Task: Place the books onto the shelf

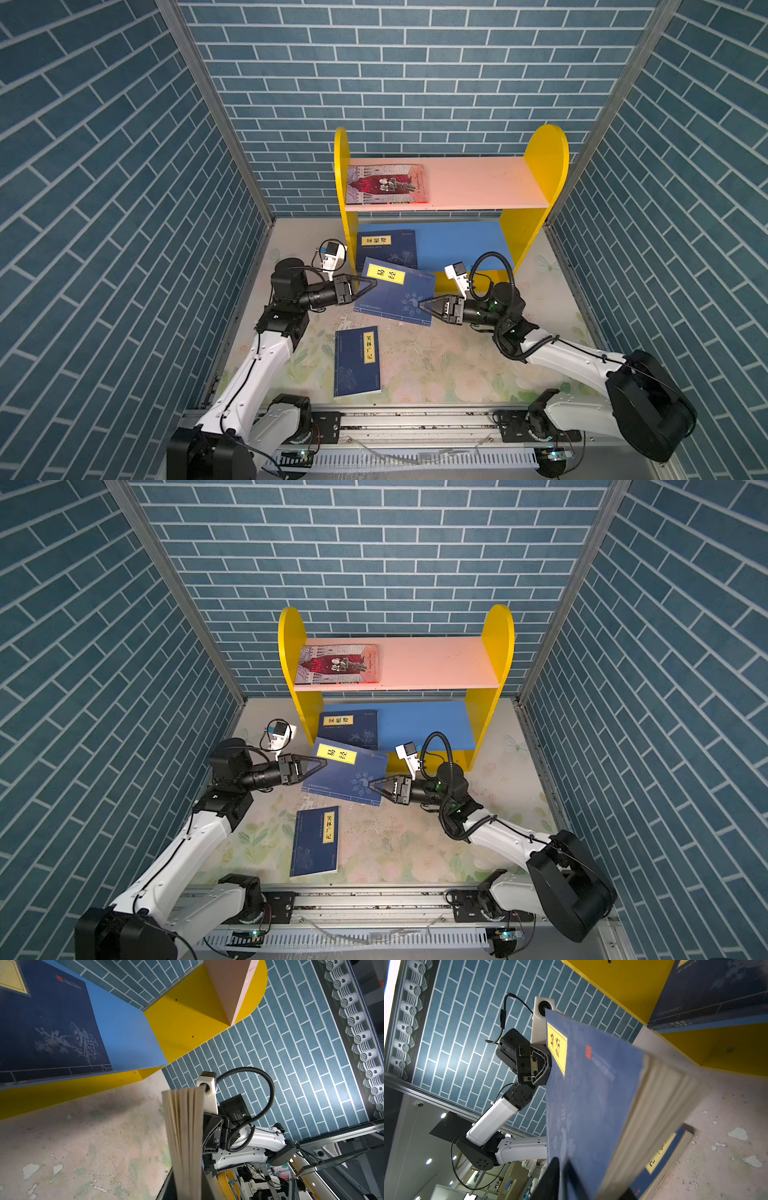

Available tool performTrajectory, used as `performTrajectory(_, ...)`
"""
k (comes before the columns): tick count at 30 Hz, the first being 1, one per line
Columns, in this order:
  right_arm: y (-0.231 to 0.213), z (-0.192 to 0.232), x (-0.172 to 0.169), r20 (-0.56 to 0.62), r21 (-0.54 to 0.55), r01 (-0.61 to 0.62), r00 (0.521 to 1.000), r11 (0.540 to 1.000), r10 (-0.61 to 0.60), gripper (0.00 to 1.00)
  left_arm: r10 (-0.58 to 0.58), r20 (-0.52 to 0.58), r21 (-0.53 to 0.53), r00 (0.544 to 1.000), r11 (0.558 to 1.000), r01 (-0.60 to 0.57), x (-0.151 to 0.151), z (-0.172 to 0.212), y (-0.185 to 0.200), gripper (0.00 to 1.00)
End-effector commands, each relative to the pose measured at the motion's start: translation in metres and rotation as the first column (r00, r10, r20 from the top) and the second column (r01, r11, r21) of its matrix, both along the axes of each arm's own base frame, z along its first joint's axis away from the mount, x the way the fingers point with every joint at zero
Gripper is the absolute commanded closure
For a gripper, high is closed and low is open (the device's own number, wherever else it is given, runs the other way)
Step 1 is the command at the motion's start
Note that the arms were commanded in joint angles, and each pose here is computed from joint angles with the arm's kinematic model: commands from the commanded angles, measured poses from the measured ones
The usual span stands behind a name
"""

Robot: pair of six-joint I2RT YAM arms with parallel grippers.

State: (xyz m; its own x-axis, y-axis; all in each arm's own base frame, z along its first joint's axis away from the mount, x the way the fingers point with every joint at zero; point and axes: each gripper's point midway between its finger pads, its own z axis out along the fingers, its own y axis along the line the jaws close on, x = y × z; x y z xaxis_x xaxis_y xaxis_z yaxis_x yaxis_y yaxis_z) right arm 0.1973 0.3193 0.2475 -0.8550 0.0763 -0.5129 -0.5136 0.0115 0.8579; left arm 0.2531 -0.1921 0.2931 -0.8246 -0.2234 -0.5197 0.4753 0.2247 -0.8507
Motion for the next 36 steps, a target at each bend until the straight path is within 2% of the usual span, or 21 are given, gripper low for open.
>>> performTrajectory(1, 0.002, 0.022, 0.001, 0.030, 0.085, -0.007, 1.000, 0.996, 0.005, 0.70, 0.002, 0.061, -0.022, 0.998, 1.000, 0.000, -0.002, 0.010, 0.001, 1.00)
performTrajectory(7, 0.005, 0.025, 0.005, 0.039, 0.099, -0.006, 0.999, 0.995, 0.002, 0.95, 0.014, 0.021, -0.002, 1.000, 1.000, -0.014, -0.001, -0.009, 0.002, 1.00)
performTrajectory(8, 0.005, 0.025, 0.005, 0.041, 0.099, -0.009, 0.999, 0.995, 0.005, 0.99, 0.020, 0.013, 0.010, 1.000, 1.000, -0.020, -0.001, -0.014, 0.002, 0.94)
performTrajectory(11, 0.003, 0.026, 0.010, 0.043, 0.089, -0.005, 0.999, 0.996, 0.001, 1.00, 0.031, 0.019, 0.057, 0.999, 0.998, -0.032, 0.000, -0.022, 0.004, 0.76)
performTrajectory(14, -0.007, 0.024, 0.022, 0.037, 0.073, 0.033, 0.999, 0.997, -0.036, 1.00, 0.045, 0.042, 0.107, 0.998, 0.993, -0.049, 0.000, -0.026, 0.009, 0.44)
performTrajectory(17, -0.021, 0.023, 0.037, 0.031, 0.059, 0.071, 0.997, 0.996, -0.073, 1.00, 0.057, 0.087, 0.165, 0.995, 0.984, -0.071, -0.001, -0.027, 0.014, 0.30)
performTrajectory(21, -0.027, 0.019, 0.046, 0.023, 0.000, 0.050, 0.998, 0.999, -0.050, 1.00, 0.104, 0.106, 0.182, 0.989, 0.976, -0.122, 0.004, -0.029, 0.023, 0.28)
performTrajectory(28, -0.033, 0.014, 0.069, 0.014, -0.097, 0.024, 1.000, 0.995, -0.022, 1.00, 0.090, 0.151, 0.218, 0.984, 0.968, -0.122, 0.004, -0.018, 0.025, 0.28)
performTrajectory(36, -0.038, 0.003, 0.105, -0.032, -0.108, -0.011, 0.999, 0.994, 0.007, 1.00, 0.076, 0.158, 0.213, 0.985, 0.971, -0.109, -0.001, -0.014, 0.024, 0.29)
